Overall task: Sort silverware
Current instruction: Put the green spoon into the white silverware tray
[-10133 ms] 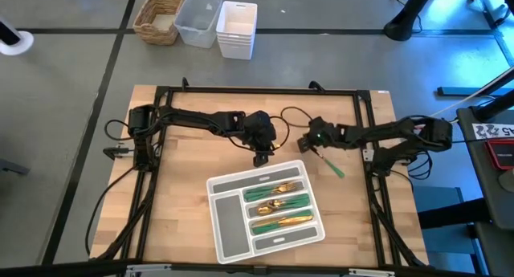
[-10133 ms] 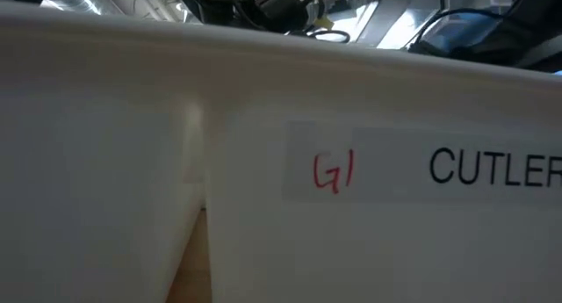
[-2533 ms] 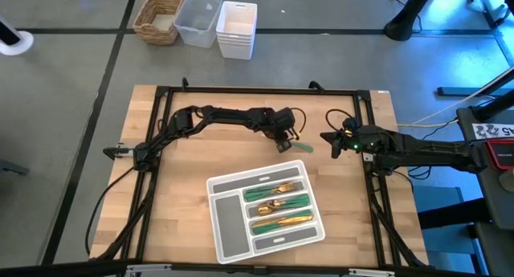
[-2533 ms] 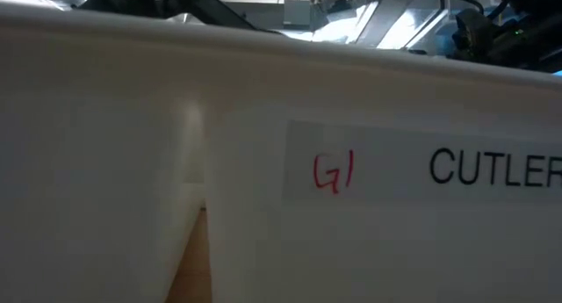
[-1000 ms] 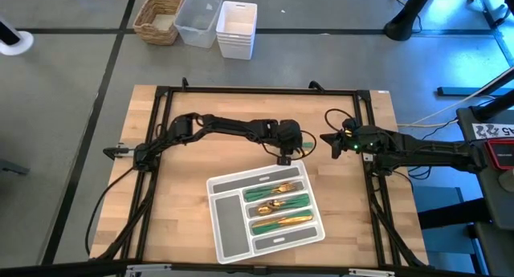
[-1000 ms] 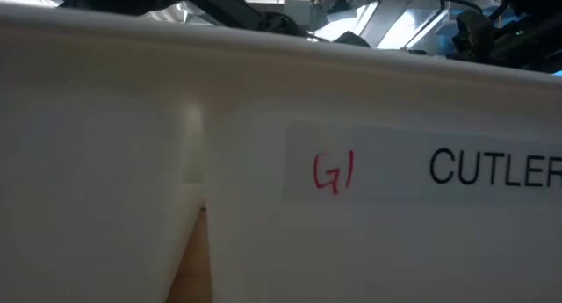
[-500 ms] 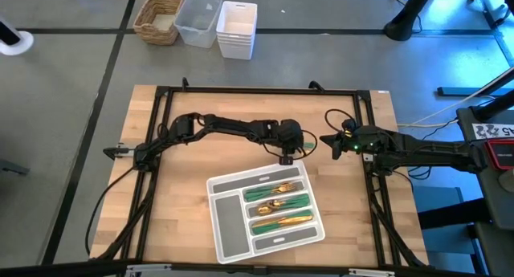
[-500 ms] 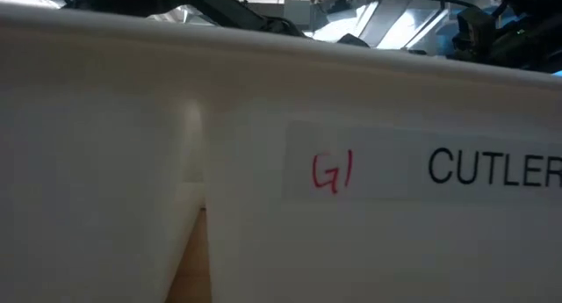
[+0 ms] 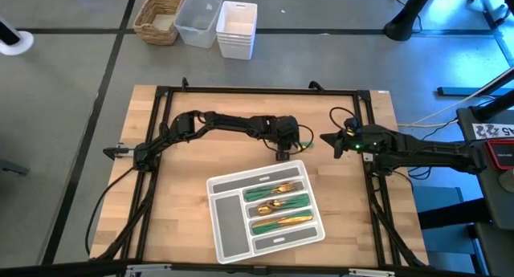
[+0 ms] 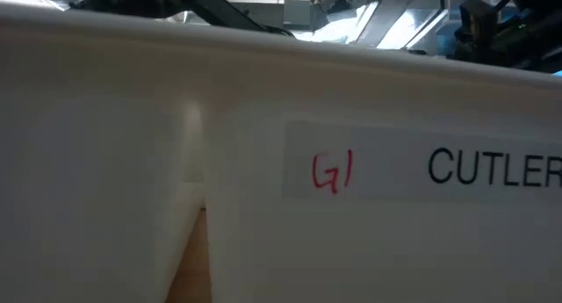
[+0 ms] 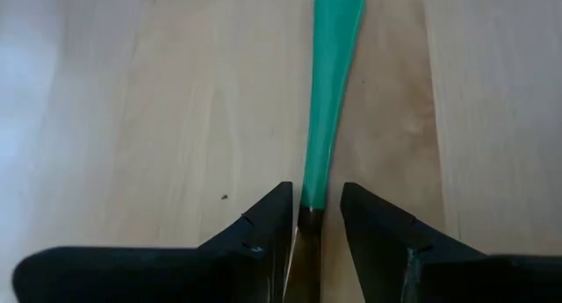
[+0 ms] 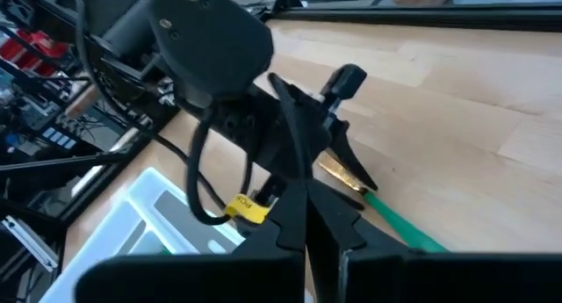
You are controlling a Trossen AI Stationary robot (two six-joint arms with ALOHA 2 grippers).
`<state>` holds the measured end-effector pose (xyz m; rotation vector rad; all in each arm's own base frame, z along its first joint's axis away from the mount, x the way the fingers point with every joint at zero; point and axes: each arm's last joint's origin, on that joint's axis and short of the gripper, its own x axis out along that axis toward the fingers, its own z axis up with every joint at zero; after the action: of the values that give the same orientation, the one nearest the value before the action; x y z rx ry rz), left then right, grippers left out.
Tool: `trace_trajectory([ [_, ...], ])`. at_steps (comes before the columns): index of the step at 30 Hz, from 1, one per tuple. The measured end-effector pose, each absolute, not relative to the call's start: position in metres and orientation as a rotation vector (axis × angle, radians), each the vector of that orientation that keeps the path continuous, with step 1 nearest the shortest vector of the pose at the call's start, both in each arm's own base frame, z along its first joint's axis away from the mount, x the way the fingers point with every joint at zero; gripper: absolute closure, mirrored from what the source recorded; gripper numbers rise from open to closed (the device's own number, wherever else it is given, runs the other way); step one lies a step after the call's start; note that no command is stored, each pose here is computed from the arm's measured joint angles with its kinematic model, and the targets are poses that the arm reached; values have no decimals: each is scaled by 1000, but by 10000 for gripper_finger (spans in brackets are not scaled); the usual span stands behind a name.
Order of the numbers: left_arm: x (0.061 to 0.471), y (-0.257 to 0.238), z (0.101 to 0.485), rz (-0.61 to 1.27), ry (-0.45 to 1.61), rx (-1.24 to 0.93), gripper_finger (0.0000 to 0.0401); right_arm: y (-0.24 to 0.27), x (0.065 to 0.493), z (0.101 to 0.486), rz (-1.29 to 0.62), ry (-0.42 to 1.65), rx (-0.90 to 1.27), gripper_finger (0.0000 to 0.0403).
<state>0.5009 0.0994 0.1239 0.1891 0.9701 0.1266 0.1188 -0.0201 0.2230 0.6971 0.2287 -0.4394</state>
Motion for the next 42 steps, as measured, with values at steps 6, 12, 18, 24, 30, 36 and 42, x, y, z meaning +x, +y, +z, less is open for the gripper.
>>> trace_trajectory([
  [6, 499, 105, 120, 158, 981, 122, 303, -20, 116, 226, -430, 203, 699, 402],
  [12, 492, 108, 117, 154, 1061, 97, 323, -20, 115, 226, -428, 197, 699, 402],
  [18, 490, 106, 116, 166, 1088, 65, 383, -20, 115, 226, -428, 198, 699, 402],
  [24, 481, 106, 122, 180, 1154, 29, 397, -20, 115, 226, -428, 198, 700, 402],
  [30, 479, 105, 135, 186, 1131, 19, 401, -20, 115, 226, -428, 199, 699, 402],
  [36, 473, 104, 139, 176, 1181, 19, 401, -20, 115, 225, -428, 208, 699, 402],
  [42, 461, 102, 138, 152, 1315, 15, 401, -19, 115, 225, -414, 214, 702, 402],
])
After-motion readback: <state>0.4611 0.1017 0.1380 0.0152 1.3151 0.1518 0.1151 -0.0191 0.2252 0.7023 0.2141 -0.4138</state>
